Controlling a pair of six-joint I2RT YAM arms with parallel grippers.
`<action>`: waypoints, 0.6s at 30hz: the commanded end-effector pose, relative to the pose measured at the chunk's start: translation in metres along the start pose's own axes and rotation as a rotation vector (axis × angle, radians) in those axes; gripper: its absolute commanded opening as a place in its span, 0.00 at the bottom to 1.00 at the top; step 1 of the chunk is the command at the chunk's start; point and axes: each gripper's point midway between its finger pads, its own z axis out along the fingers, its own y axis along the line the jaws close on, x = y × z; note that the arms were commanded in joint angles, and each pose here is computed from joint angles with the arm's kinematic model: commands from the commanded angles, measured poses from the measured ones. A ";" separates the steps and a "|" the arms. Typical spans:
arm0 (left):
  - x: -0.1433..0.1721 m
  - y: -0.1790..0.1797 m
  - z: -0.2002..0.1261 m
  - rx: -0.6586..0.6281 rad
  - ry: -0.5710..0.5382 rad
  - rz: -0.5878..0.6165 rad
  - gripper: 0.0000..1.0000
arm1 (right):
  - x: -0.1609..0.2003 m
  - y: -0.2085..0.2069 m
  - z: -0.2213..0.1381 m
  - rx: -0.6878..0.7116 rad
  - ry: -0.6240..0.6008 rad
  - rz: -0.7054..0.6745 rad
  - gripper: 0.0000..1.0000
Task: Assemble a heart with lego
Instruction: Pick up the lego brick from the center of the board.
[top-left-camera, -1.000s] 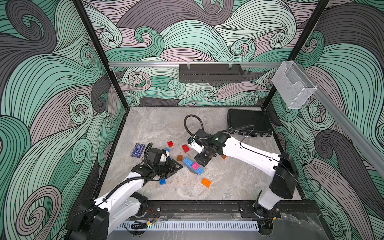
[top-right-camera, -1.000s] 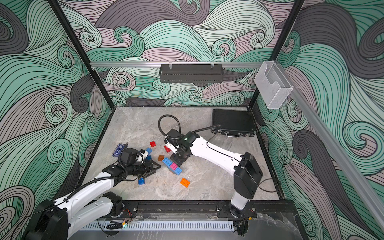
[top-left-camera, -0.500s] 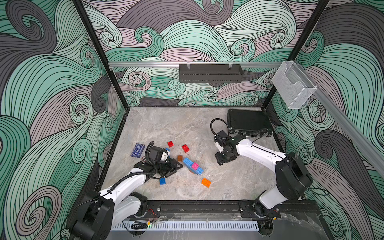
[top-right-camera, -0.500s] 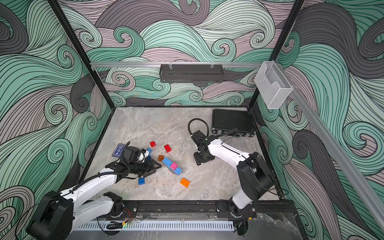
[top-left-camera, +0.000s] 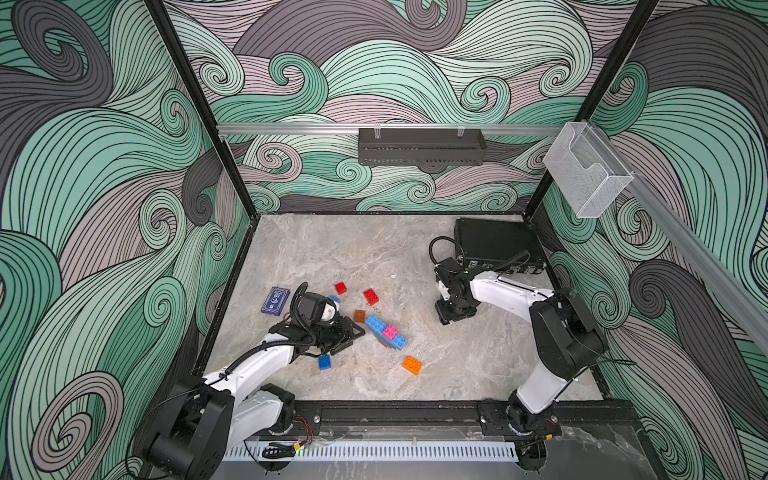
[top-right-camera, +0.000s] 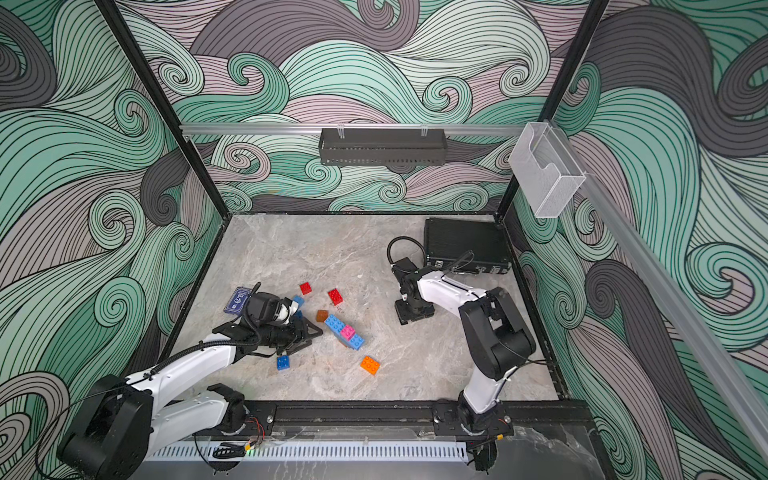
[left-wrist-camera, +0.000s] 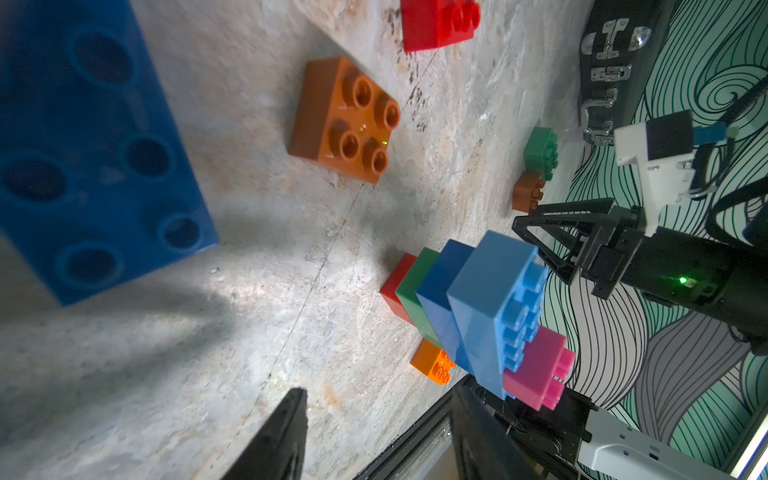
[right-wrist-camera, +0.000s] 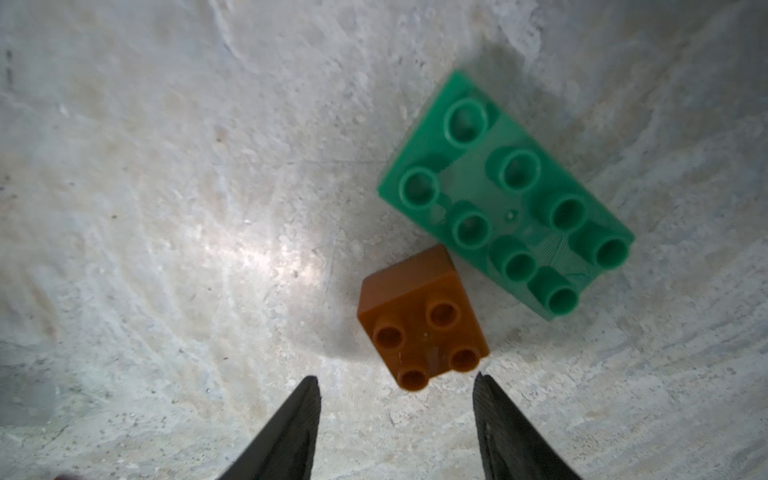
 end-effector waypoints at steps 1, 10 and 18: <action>-0.009 -0.015 -0.004 0.034 -0.018 0.035 0.56 | -0.017 -0.006 -0.002 0.016 -0.029 -0.025 0.60; -0.010 -0.012 -0.005 0.021 -0.023 0.033 0.56 | -0.025 -0.008 0.008 0.020 -0.009 -0.037 0.59; -0.010 -0.011 -0.004 0.015 -0.021 0.031 0.56 | -0.023 0.007 0.003 -0.066 -0.012 -0.041 0.56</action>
